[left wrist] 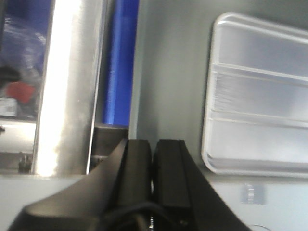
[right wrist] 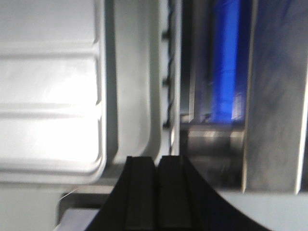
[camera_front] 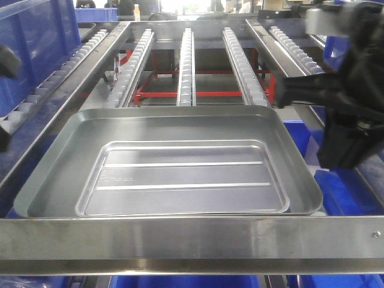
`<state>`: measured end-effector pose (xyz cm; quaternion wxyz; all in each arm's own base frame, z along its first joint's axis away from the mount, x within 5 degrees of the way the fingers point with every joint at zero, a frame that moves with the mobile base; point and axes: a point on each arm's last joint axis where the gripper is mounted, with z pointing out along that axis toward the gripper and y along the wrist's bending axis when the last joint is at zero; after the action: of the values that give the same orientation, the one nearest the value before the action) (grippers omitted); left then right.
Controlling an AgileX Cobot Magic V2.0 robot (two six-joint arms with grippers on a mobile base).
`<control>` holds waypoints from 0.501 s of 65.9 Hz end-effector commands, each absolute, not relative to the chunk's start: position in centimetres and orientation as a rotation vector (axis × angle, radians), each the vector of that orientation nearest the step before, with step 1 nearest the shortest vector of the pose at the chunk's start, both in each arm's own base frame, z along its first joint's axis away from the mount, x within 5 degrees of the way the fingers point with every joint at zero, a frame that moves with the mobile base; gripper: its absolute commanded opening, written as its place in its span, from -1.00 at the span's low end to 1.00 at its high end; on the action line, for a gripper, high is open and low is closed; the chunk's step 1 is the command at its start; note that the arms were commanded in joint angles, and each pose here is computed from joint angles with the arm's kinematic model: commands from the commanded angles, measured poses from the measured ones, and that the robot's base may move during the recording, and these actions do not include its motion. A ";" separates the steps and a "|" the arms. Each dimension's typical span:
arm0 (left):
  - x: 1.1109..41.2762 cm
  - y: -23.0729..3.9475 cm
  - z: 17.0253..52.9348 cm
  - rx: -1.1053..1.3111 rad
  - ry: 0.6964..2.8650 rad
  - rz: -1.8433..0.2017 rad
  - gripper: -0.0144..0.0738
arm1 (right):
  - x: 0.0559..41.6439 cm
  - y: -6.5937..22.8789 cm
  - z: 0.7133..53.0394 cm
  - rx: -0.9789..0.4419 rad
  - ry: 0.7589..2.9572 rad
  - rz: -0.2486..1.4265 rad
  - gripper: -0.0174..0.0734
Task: Grab silver tray and place in blue box
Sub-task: 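Lower both grippers onto the tray's two short rims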
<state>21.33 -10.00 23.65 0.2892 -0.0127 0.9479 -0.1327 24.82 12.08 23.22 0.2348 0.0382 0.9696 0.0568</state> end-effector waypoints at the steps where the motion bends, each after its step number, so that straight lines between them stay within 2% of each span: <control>1: 22.8 -11.8 24.8 -0.031 2.478 -0.326 -0.69 | 26.3 12.9 25.2 0.087 2.570 0.151 -0.49; 18: 25.4 -17.1 24.5 0.099 2.561 -0.245 -0.69 | 29.4 15.5 25.0 0.045 2.600 0.230 -0.49; 33: 27.5 -18.9 25.1 0.096 2.541 -0.267 -0.69 | 30.8 16.3 24.3 0.042 2.615 0.220 -0.49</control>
<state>26.92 -18.23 22.73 0.2502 0.0375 0.9646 -0.0743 30.36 16.05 22.25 0.2187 0.0240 0.9735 0.0633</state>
